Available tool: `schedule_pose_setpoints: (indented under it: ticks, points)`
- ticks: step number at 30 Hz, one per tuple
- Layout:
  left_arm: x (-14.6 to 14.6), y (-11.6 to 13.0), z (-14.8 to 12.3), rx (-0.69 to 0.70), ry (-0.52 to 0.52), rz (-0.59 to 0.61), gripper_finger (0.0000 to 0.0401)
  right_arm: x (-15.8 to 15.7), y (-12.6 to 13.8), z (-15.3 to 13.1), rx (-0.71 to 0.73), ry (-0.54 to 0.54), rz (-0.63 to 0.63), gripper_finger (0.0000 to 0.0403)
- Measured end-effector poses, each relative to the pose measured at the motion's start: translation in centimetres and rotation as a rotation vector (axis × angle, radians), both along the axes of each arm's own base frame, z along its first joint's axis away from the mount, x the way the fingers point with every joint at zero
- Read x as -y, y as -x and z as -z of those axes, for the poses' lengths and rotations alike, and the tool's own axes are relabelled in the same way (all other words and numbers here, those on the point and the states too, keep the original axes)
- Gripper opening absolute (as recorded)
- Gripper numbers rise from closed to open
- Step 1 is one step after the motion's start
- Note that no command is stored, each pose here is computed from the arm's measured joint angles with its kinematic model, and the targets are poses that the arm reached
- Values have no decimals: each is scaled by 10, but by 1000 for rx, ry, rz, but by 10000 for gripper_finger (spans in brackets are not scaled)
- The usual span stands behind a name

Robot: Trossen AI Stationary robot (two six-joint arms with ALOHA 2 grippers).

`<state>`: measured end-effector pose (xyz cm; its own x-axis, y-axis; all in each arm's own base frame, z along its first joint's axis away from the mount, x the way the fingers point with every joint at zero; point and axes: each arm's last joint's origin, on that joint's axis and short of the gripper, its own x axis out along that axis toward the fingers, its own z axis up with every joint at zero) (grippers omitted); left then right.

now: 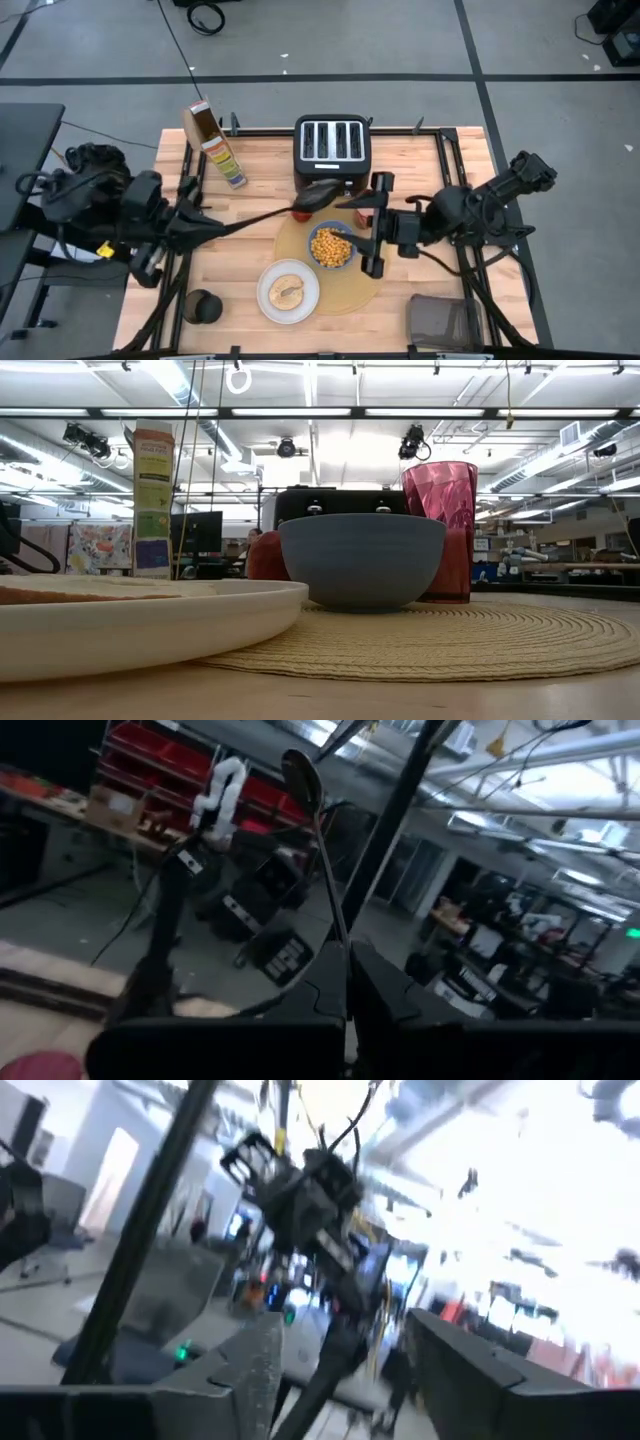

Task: Arrange a breakfast setting
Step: Put the spoon on the placemat to the right of the bowl

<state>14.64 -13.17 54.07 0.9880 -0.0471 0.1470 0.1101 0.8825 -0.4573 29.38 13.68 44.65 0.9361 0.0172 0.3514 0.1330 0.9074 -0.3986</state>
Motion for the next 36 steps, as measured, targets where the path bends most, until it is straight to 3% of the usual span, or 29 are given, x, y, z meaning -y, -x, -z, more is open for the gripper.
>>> schedule_pose_setpoints:
  ticks: [4,11,17,24,36]
  points:
    - [1,-23,3,17,-38,-13,8,12,-2,-9,112,36,-21,243]
    - [-1,-65,15,5,-171,-105,8,36,-3,-23,285,-106,-134,243]
    - [-9,-90,13,76,-292,-227,8,48,4,-34,438,-170,-138,229]
    - [-29,-98,-1,223,-389,-307,8,62,22,-48,459,-236,-170,226]
    - [-46,-131,13,152,-750,-414,8,111,104,-83,343,-522,-275,256]
